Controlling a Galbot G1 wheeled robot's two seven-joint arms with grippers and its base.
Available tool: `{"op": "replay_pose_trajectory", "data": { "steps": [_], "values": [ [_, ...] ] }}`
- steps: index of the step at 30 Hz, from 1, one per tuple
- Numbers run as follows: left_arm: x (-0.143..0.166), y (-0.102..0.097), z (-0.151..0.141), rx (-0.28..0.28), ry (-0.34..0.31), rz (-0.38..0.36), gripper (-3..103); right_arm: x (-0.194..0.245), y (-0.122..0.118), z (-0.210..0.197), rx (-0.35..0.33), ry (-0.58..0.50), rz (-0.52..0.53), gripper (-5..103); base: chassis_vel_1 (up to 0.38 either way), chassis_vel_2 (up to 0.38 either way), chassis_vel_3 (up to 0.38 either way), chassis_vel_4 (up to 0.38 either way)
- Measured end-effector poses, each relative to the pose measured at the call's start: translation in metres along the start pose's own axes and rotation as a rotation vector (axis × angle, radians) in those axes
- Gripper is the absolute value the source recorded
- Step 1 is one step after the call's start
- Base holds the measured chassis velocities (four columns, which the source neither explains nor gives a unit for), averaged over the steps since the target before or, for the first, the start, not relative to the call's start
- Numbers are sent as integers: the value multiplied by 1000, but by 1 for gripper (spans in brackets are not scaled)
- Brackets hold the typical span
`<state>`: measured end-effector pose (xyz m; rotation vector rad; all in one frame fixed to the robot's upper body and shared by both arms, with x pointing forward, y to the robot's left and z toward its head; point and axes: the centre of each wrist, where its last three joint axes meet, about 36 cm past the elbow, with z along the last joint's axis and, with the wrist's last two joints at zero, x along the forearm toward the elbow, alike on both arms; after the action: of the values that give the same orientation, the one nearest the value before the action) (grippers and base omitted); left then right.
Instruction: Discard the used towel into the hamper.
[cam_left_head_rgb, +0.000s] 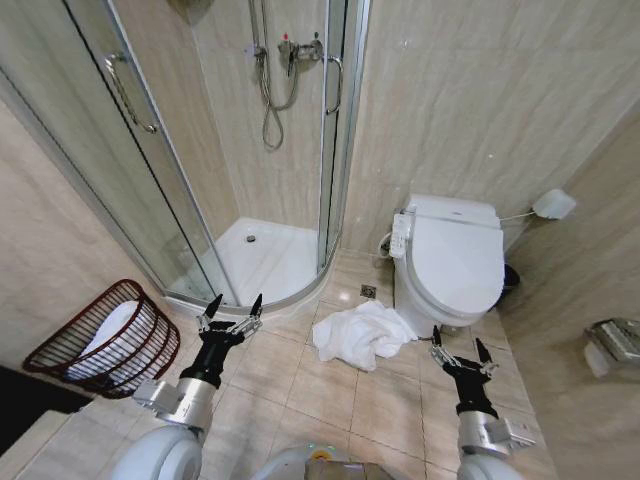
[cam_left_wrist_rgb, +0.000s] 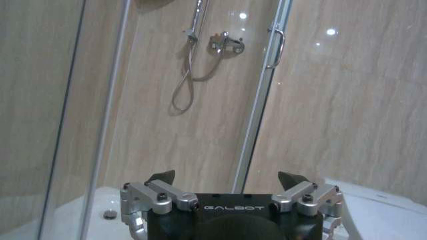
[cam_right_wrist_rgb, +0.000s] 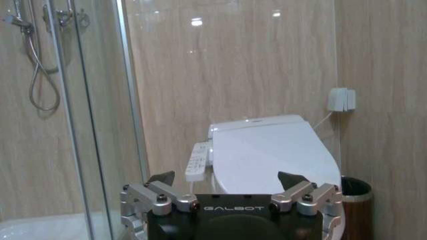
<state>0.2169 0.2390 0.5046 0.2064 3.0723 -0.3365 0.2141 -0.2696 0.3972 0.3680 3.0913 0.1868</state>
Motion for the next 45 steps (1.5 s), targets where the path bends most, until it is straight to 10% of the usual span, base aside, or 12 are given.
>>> {"op": "replay_pose_trajectory", "data": {
  "steps": [45],
  "values": [
    [0,0,0,0,0,0,100,-1,-6,16,-18,-69,-22,100,0,0,0,0]
  ]
}}
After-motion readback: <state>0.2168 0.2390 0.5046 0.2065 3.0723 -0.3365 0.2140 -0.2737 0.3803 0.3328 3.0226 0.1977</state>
